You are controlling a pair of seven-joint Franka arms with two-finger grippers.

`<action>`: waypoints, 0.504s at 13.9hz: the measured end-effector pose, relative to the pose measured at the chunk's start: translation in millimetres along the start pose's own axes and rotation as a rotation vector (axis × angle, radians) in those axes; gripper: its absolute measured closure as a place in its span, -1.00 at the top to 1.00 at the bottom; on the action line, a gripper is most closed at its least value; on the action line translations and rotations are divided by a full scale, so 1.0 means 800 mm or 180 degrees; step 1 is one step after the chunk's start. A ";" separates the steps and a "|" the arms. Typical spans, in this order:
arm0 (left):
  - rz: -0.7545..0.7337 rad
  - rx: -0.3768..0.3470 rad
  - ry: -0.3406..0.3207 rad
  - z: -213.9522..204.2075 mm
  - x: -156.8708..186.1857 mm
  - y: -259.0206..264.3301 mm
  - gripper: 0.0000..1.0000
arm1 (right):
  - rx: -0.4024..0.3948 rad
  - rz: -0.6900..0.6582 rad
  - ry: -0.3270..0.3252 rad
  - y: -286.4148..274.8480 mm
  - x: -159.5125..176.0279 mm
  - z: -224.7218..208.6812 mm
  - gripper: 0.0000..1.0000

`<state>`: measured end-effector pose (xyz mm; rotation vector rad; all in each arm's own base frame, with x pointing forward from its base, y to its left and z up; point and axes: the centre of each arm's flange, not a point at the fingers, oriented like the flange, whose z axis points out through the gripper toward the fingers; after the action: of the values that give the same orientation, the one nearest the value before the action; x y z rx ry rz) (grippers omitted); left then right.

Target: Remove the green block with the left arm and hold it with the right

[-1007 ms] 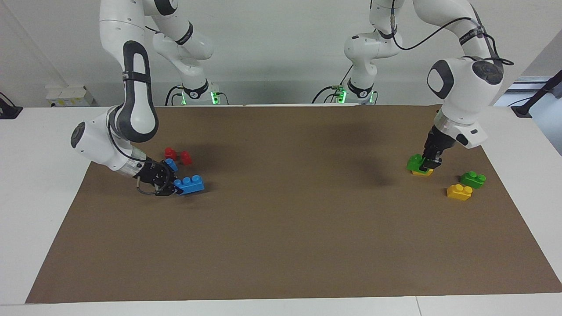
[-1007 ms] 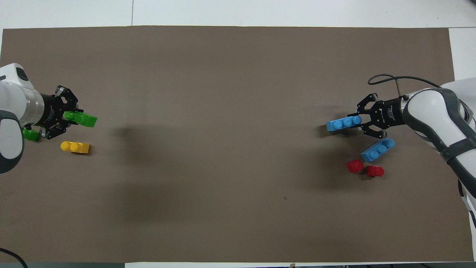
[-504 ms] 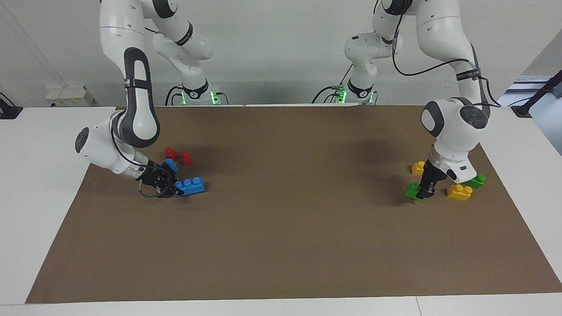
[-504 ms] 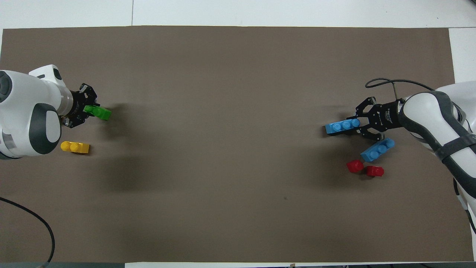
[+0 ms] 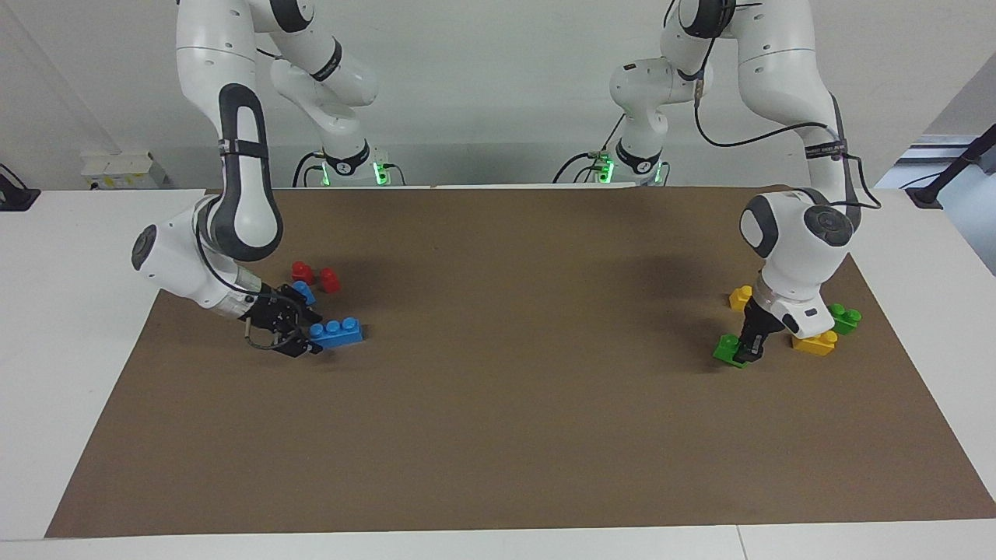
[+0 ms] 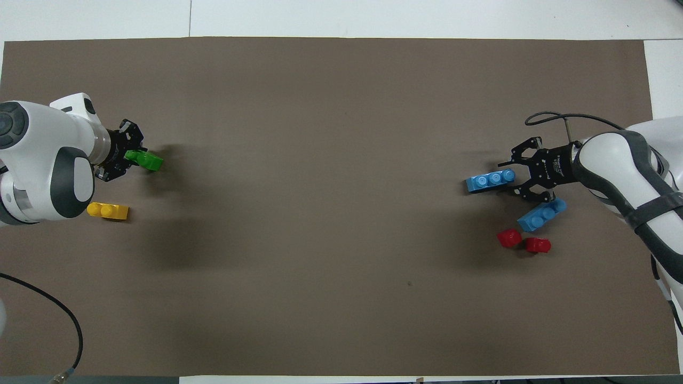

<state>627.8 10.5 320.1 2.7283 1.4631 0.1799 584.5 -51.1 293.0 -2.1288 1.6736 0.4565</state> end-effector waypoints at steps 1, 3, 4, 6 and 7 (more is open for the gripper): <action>0.0030 0.0004 0.0016 0.000 0.001 0.001 0.03 | -0.0019 -0.0089 0.0008 -0.003 -0.010 -0.010 0.99; 0.0165 -0.0015 0.0044 -0.006 0.004 0.004 0.55 | -0.0221 -0.0528 0.0240 -0.011 -0.040 -0.049 1.00; 0.0234 -0.0023 0.0054 -0.011 0.008 0.007 0.76 | -0.0360 -0.0857 0.0371 -0.014 -0.061 -0.073 1.00; 0.0291 0.0007 0.0046 -0.029 0.016 0.014 1.00 | -0.0622 -0.1657 0.0489 -0.016 -0.102 -0.130 1.00; 0.0340 0.0019 0.0048 -0.044 0.021 0.019 1.00 | -0.0769 -0.2063 0.0571 -0.016 -0.118 -0.162 1.00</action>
<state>645.6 15.5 358.1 2.8177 1.3240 0.2003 576.7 -32.5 452.4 -2.7870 0.9398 0.2801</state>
